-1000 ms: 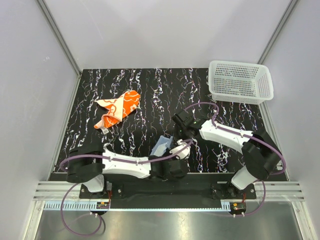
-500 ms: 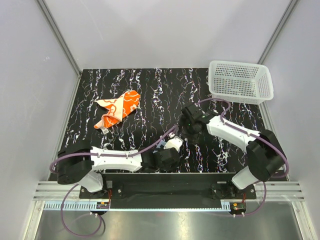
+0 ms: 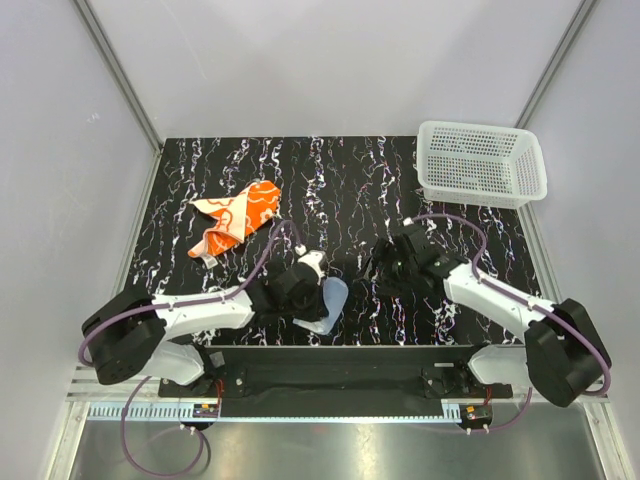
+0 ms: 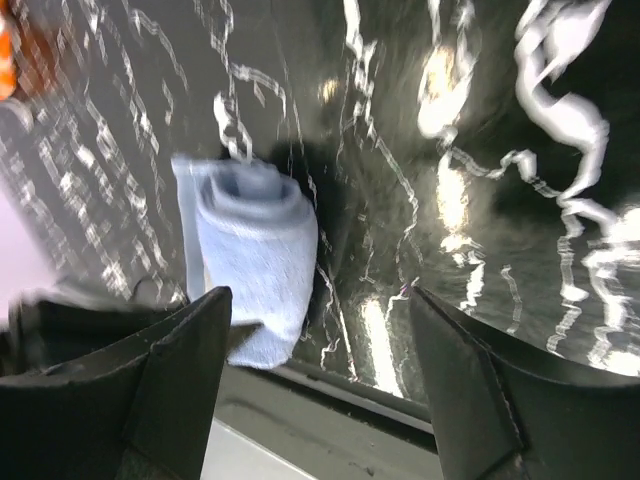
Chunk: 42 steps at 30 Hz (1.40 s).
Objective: Roll the towels
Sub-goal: Roll the towel
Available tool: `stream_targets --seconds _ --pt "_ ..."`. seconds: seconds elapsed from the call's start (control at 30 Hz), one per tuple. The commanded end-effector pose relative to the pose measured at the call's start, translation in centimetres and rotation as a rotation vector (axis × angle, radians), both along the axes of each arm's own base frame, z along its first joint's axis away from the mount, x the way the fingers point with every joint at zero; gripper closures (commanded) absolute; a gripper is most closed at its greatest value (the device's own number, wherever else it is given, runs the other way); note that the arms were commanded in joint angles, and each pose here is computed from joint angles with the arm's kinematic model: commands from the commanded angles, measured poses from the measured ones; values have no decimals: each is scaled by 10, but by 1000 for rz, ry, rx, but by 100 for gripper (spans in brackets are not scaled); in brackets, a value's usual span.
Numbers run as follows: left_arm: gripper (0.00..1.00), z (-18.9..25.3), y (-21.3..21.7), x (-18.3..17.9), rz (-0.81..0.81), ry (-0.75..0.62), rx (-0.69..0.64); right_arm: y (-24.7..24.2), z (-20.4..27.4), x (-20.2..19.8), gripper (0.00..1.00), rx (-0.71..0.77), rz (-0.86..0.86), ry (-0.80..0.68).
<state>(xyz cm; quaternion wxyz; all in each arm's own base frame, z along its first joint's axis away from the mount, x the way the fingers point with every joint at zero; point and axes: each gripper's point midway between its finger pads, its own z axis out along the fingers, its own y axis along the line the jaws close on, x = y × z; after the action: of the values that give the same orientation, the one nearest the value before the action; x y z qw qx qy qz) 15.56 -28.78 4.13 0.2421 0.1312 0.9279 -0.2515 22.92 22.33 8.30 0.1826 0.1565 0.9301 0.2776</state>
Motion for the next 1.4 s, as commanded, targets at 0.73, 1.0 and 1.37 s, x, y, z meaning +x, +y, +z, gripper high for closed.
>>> stream_targets --seconds 0.73,1.0,1.37 --pt "100 35 0 3 -31 117 -548 110 -42 -28 21 414 201 -49" --pt "100 48 -12 -1 -101 124 -624 113 -45 -26 30 425 186 -54" --pt "71 20 -1 -3 -67 159 -493 100 -42 -25 86 346 161 -62"
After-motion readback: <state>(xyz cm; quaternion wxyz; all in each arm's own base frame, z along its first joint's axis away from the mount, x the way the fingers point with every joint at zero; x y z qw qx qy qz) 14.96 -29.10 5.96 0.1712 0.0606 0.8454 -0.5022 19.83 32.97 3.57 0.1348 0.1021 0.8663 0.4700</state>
